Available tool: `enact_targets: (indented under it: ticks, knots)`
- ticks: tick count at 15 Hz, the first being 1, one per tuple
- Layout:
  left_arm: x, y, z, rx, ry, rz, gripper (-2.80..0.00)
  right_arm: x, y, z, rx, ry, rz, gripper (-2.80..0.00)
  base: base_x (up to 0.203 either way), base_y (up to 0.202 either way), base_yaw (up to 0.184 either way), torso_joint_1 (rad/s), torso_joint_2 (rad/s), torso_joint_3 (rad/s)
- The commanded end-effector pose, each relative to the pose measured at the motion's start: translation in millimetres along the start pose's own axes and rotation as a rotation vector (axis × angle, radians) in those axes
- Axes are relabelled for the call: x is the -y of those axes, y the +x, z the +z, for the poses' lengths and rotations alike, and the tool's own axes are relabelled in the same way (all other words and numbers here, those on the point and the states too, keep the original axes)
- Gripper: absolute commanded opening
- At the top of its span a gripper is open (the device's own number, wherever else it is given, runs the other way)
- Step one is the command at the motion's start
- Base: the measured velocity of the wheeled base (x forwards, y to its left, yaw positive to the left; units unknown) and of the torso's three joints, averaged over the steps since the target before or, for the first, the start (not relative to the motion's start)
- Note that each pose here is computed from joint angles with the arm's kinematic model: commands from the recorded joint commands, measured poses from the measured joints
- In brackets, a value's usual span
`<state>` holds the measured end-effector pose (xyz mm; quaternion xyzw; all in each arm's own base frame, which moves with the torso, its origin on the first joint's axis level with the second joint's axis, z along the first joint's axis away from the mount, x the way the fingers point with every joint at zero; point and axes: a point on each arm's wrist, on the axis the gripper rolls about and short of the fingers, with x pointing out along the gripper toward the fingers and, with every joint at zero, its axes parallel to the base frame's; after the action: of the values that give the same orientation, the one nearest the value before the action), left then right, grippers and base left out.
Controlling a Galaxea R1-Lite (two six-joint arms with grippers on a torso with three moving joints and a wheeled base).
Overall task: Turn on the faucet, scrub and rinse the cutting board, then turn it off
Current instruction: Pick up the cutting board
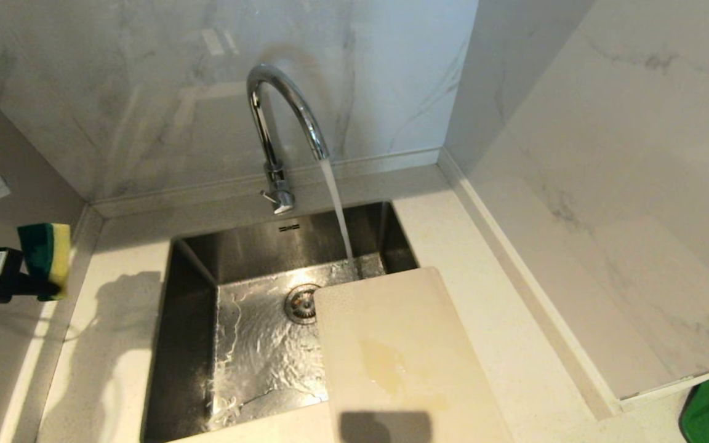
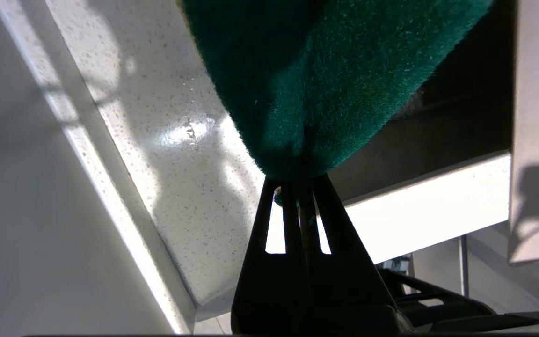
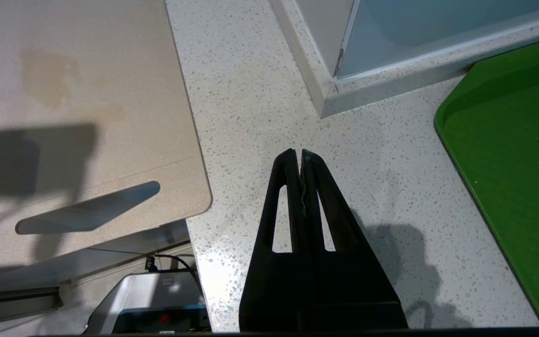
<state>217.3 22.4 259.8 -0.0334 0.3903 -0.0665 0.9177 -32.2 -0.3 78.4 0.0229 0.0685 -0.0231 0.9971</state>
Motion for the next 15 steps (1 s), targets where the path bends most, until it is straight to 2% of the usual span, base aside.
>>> enact_targets:
  ticks: [1,4,8,9,11,15]
  knots:
    - [6.6,-25,-5,0.064,0.02,0.005,-2.8,0,0,0,-0.002,0.0,0.0,-2.8,0.0,0.0,0.0,0.0,0.0,0.0]
    - [14.0,-46,-16,0.105,0.036,0.004,-2.8,0,0,0,-0.002,0.0,0.0,-2.8,0.0,0.0,0.0,0.0,0.0,0.0]
    - [26.8,-93,-41,0.245,0.064,0.017,-2.8,0,0,0,-0.002,0.0,0.0,-2.8,0.0,0.0,0.0,0.0,0.0,0.0]
    - [28.5,-98,-46,0.261,0.067,0.019,-2.8,0,0,0,-0.002,0.0,0.0,-2.8,0.0,0.0,0.0,0.0,0.0,0.0]
    - [33.8,-107,-63,0.295,0.089,0.005,-2.8,0,0,0,0.0,0.0,0.0,-2.8,0.0,0.0,0.0,0.0,0.0,0.0]
    - [36.8,-97,-109,0.342,0.144,-0.011,-2.8,0,0,0,-0.002,0.0,0.0,-2.8,0.0,0.0,0.0,0.0,0.0,0.0]
